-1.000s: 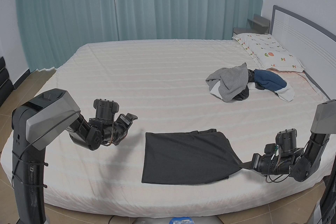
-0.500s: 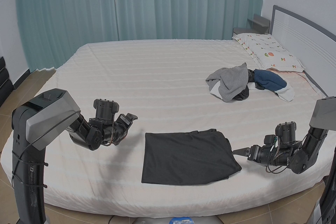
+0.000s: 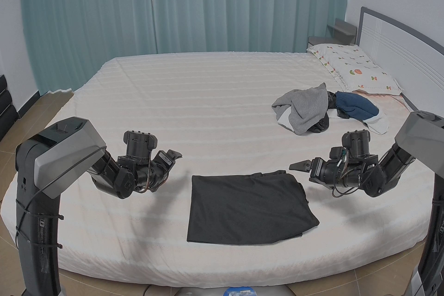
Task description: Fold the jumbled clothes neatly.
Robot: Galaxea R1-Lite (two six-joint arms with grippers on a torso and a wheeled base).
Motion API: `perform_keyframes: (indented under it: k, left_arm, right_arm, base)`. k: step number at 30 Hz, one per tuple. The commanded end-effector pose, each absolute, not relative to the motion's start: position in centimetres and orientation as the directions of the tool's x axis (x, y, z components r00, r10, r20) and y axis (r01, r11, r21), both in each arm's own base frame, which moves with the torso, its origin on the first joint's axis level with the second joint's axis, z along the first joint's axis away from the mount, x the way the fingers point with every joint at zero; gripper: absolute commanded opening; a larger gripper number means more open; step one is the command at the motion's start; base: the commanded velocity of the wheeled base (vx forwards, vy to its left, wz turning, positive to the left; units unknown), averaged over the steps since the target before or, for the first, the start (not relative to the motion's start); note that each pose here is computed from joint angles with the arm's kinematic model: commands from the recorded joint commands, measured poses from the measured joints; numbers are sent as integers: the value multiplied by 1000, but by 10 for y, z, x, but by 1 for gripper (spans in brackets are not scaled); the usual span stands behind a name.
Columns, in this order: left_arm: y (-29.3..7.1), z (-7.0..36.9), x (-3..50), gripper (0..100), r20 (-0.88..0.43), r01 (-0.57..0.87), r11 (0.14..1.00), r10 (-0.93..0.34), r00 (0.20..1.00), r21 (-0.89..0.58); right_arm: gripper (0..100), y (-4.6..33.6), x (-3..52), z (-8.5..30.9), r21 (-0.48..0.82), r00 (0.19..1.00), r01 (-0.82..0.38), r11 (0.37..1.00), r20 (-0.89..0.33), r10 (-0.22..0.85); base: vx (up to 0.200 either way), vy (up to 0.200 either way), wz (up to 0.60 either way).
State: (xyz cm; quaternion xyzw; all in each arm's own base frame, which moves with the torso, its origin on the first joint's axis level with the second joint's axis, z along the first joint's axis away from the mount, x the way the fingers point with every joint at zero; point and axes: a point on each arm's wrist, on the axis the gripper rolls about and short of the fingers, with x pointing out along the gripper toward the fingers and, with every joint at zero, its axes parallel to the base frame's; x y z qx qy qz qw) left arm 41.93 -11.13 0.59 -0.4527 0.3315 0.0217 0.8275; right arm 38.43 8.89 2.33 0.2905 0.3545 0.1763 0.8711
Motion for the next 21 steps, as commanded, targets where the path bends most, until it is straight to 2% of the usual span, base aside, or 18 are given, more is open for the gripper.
perform_keyframes:
  k: [1,8,14,21]
  left_arm:
    - [-112,6,419,100,-569,-333,594,-265,779,-733]
    - [-112,6,419,100,-569,-332,596,-264,779,-731]
    - [-112,6,419,100,-569,-330,599,-264,779,-730]
    - [-112,5,419,100,-569,-330,599,-264,779,-730]
  right_arm:
    - [100,102,405,-10,621,672,-70,780,-549,498]
    - [100,105,415,-12,629,688,-83,773,-525,501]
    - [100,109,426,-9,669,703,-57,741,-500,506]
    - [100,110,431,-23,679,695,-31,733,-512,504]
  base:
    - [0,0,0]
    - [0,0,0]
    - [0,0,0]
    - [0,0,0]
